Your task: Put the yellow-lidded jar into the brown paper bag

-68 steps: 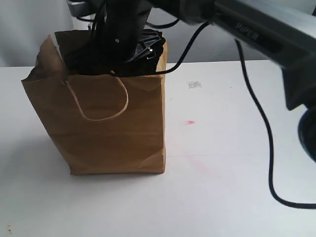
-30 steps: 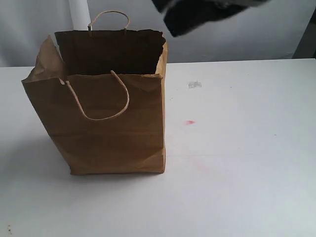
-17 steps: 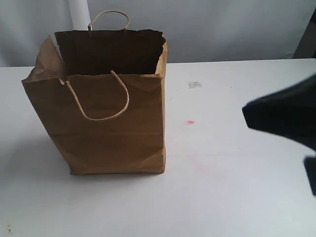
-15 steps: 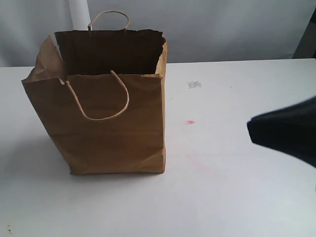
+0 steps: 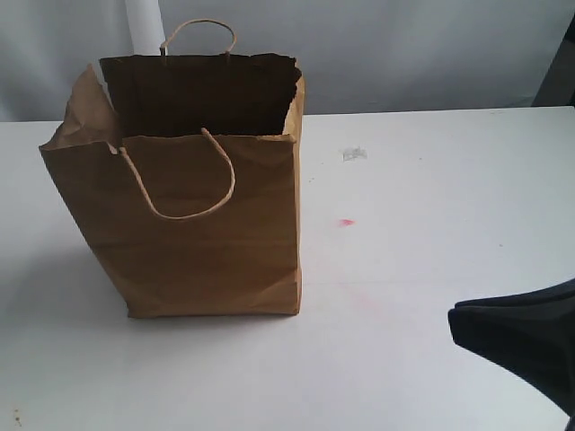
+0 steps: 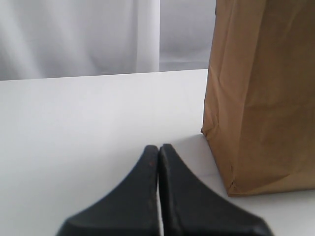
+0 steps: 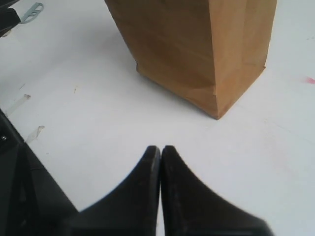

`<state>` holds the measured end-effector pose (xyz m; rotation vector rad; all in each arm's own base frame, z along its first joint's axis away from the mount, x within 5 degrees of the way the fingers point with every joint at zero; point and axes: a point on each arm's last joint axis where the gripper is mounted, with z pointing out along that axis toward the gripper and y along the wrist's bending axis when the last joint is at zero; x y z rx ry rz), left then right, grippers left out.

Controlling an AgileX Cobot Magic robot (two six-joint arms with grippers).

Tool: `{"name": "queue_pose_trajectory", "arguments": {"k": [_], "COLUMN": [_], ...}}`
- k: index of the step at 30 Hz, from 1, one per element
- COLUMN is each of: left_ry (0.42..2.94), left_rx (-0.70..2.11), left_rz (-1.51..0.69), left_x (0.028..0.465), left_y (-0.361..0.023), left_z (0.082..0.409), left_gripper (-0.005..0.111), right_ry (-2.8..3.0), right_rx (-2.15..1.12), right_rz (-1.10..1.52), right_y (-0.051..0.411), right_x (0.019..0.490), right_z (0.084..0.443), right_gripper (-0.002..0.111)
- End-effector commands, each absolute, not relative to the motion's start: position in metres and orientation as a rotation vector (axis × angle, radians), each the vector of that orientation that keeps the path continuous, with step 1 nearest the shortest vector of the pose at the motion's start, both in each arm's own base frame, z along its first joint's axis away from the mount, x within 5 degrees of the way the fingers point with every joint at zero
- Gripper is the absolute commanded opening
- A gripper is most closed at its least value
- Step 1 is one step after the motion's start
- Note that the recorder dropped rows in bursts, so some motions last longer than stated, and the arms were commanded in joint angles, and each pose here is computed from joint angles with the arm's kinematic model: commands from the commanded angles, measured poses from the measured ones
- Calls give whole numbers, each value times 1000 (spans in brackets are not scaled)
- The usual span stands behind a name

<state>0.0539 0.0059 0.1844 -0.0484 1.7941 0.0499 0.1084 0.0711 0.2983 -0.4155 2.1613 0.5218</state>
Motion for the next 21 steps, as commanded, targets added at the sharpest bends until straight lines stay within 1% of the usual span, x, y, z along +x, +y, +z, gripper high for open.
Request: {"name": "queue_pose_trajectory", "arguments": {"k": [1,6,10,13,17,21], "left_ry": [1786,1786,1786,1786,1786,1786], "left_rx": [-48,-48,-48,-48,-48,-48], "left_rz": [38,38,38,38,38,38], "left_x": [54,54,54,54,54,54], "left_y": [5,5,5,5,5,5], "left_z": [186,186,186,186,186,186], "left_gripper": [1,1,1,1,1,1], "right_ry": [2152,2127,2011,1914,1818,1639], "right_rx": [-406,-448,-475,-418,-302,-164], "right_rz": [533,456,362,311,251,173], "right_y": [71,68,65,56,40,20], "right_x": [108,110,117,118,112,94], "right_z": [298,298,305,306,287,252], "right_gripper": [0,0,0,0,0,0]}}
